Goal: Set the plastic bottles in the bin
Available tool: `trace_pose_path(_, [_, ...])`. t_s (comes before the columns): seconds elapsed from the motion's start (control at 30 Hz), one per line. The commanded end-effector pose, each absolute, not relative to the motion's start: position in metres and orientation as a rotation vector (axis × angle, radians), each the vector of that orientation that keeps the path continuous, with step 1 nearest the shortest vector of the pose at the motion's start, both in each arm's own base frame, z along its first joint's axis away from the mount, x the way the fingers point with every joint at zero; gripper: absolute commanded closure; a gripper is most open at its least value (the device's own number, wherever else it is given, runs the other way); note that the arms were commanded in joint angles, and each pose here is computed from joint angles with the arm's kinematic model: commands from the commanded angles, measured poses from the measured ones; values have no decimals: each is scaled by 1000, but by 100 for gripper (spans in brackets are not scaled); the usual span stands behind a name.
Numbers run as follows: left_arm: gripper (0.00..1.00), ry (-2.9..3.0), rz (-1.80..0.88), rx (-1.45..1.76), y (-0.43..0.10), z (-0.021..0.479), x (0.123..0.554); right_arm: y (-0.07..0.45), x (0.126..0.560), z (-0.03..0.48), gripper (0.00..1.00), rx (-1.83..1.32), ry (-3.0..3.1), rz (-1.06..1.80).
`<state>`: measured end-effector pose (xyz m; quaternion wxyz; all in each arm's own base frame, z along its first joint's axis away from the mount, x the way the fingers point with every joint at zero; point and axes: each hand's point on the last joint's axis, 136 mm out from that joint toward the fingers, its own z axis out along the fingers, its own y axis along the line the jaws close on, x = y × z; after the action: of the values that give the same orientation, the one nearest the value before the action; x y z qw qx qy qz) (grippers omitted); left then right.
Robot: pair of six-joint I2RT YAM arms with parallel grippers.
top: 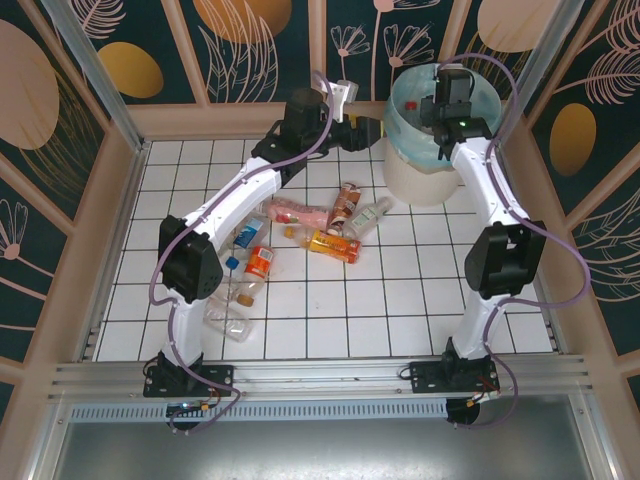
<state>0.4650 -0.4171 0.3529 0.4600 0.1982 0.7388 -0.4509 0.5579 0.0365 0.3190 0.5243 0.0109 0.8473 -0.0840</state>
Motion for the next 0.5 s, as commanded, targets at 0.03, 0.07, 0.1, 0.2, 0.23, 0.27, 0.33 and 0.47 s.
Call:
trace_pose_path(0.03, [31, 1744, -1130, 513, -416, 379, 456, 35, 560, 302, 81, 23, 2079, -176])
trace_pose_path(0.07, [32, 1746, -1129, 512, -416, 378, 456, 32, 562, 301, 82, 27, 2086, -183])
trace_pose_path(0.1, [31, 1747, -1132, 513, -417, 378, 456, 30, 562, 303, 82, 29, 2086, -198])
trace_pose_path(0.2, [31, 1742, -1131, 513, -416, 381, 455, 30, 560, 322, 84, 28, 2048, -250])
trace_pose_path(0.23, [32, 1740, -1129, 512, -416, 381, 456, 30, 558, 331, 84, 27, 2024, -267])
trace_pose_path(0.27, [32, 1742, -1129, 510, -416, 381, 456, 31, 556, 343, 84, 27, 1994, -284])
trace_pose_path(0.33, [32, 1741, -1127, 510, -416, 381, 457, 28, 554, 352, 85, 51, 1980, -234])
trace_pose_path(0.47, [32, 1742, -1127, 507, -416, 383, 457, 23, 551, 352, 85, 81, 1992, -254])
